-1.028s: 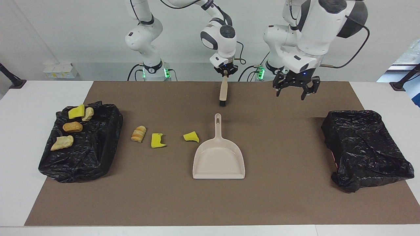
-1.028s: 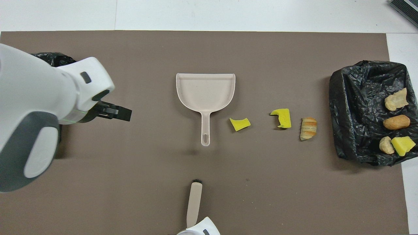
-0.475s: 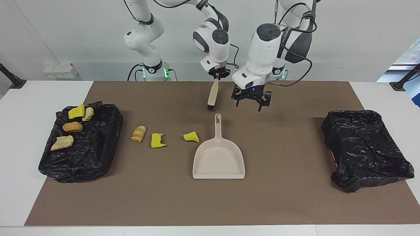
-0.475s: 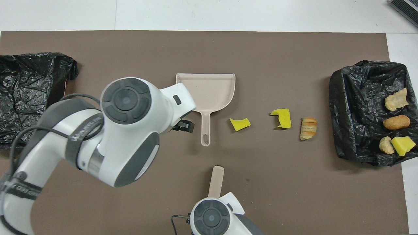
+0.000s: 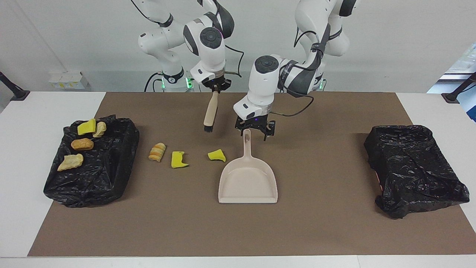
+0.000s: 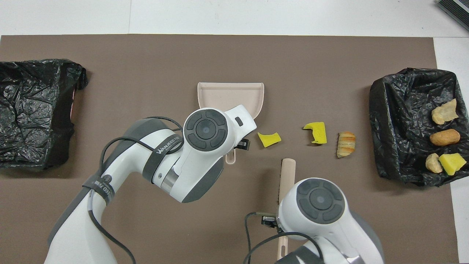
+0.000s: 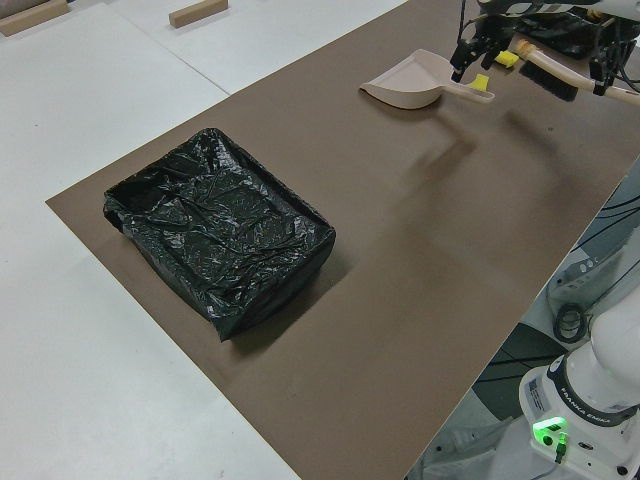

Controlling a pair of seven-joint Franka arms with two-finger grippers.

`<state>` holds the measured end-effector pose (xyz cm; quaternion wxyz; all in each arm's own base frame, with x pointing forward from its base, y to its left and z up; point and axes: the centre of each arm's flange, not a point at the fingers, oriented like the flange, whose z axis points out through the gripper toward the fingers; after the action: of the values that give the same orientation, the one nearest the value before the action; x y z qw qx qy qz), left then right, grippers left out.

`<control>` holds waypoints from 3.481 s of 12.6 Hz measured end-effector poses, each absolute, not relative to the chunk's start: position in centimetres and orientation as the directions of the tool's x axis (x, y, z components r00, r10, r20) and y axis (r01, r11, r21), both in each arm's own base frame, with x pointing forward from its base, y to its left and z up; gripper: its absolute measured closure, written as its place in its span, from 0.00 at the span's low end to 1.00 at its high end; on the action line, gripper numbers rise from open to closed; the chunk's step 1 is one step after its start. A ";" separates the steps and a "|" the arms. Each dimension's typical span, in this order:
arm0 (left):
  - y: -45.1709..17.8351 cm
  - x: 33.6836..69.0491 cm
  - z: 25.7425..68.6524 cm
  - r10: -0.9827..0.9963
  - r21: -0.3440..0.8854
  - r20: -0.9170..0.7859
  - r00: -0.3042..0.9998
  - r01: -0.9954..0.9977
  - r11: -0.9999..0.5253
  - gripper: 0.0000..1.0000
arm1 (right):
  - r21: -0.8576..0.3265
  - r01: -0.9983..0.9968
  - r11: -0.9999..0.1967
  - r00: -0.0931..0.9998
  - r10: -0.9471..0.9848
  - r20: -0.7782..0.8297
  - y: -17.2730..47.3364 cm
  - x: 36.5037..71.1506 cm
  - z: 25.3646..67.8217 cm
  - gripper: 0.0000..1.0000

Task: Sweep and dump trash in bin
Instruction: 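Grasp the dustpan handle with the left gripper while the right grasps the brush, then sweep the bread and sponge pieces toward the dustpan with the right gripper, then push the remaining pieces onto the dustpan with the brush in the right gripper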

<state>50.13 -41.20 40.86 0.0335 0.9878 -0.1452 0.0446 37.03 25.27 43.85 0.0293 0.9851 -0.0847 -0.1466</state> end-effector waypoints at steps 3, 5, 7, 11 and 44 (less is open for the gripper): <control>-41.2 50.5 40.3 -0.279 0.058 0.109 0.954 -0.286 -0.956 0.00 | 0.079 -0.069 -0.995 0.966 -0.086 -0.243 20.1 40.9 45.4 0.74; -42.1 50.3 38.5 -0.290 0.056 0.096 0.952 -0.296 -0.953 0.00 | 0.120 0.021 -0.993 0.974 -0.007 -0.226 15.9 43.5 45.1 0.74; -42.8 50.1 36.9 -0.290 0.055 0.086 0.953 -0.295 -0.954 0.00 | 0.170 0.112 -0.979 0.974 0.075 -0.214 11.7 45.7 44.6 0.74; -42.8 49.9 36.4 -0.284 0.052 0.076 0.956 -0.288 -0.956 0.00 | 0.246 0.149 -0.958 0.968 0.090 -0.234 3.0 48.3 42.3 0.74; -28.7 52.5 40.0 -0.933 -0.022 -0.239 0.267 -0.963 -0.270 0.67 | 0.159 0.226 -0.961 0.961 0.193 -0.199 18.3 45.8 31.4 0.74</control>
<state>52.48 -28.65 40.00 -0.0816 0.7917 -0.5988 -0.0895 45.81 18.26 31.40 0.0903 0.9860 0.1063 -0.0911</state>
